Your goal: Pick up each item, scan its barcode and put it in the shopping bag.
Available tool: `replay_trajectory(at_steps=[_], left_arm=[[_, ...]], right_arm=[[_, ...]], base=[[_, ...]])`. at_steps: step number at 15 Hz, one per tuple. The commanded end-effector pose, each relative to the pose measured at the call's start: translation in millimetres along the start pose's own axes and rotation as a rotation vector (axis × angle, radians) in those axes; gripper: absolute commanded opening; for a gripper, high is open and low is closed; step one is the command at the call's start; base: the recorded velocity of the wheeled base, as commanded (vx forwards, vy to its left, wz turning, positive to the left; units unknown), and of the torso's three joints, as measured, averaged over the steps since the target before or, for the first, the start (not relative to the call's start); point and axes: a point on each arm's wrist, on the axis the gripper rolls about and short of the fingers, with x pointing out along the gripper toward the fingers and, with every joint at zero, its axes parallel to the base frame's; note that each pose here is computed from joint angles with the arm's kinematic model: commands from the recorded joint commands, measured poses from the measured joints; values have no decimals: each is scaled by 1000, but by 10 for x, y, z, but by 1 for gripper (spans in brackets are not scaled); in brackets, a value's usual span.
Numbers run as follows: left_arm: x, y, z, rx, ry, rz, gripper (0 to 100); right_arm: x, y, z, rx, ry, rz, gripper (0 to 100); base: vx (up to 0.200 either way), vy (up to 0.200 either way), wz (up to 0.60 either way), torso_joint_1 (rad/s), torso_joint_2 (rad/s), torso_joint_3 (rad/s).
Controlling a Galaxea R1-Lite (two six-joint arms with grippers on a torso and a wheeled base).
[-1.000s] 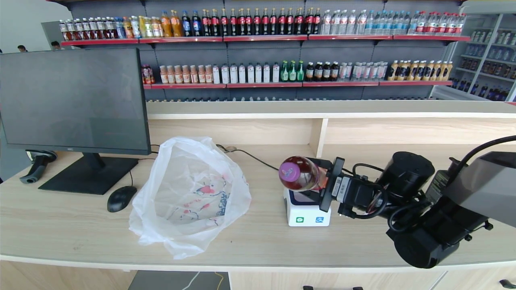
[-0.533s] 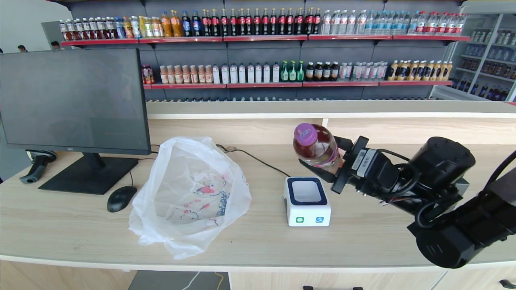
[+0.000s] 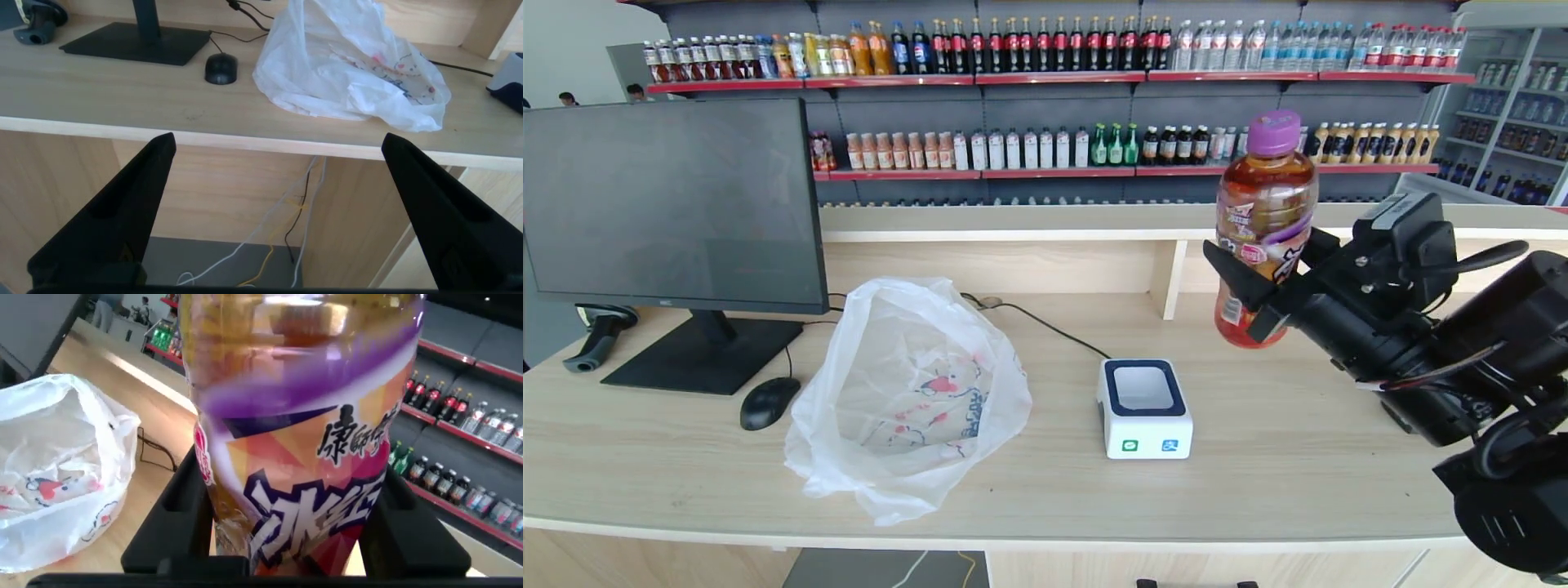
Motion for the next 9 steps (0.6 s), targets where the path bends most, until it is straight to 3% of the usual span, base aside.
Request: replay_trajectory(at_steps=[1, 4, 7, 9], left_arm=[[0, 0, 0, 0, -1, 1, 100], [0, 0, 0, 0, -1, 1, 100], [0, 0, 0, 0, -1, 1, 100], [0, 0, 0, 0, -1, 2, 100]], right_arm=[[-62, -9, 83, 119, 0, -50, 0], [-75, -26, 65, 280, 18, -119, 0], [-92, -36, 16, 326, 67, -297, 0], [-85, 17, -17, 339, 84, -301, 0]], base=[[0, 0, 0, 0, 0, 0], [0, 0, 0, 0, 0, 0], [0, 0, 0, 0, 0, 0], [0, 0, 0, 0, 0, 0]])
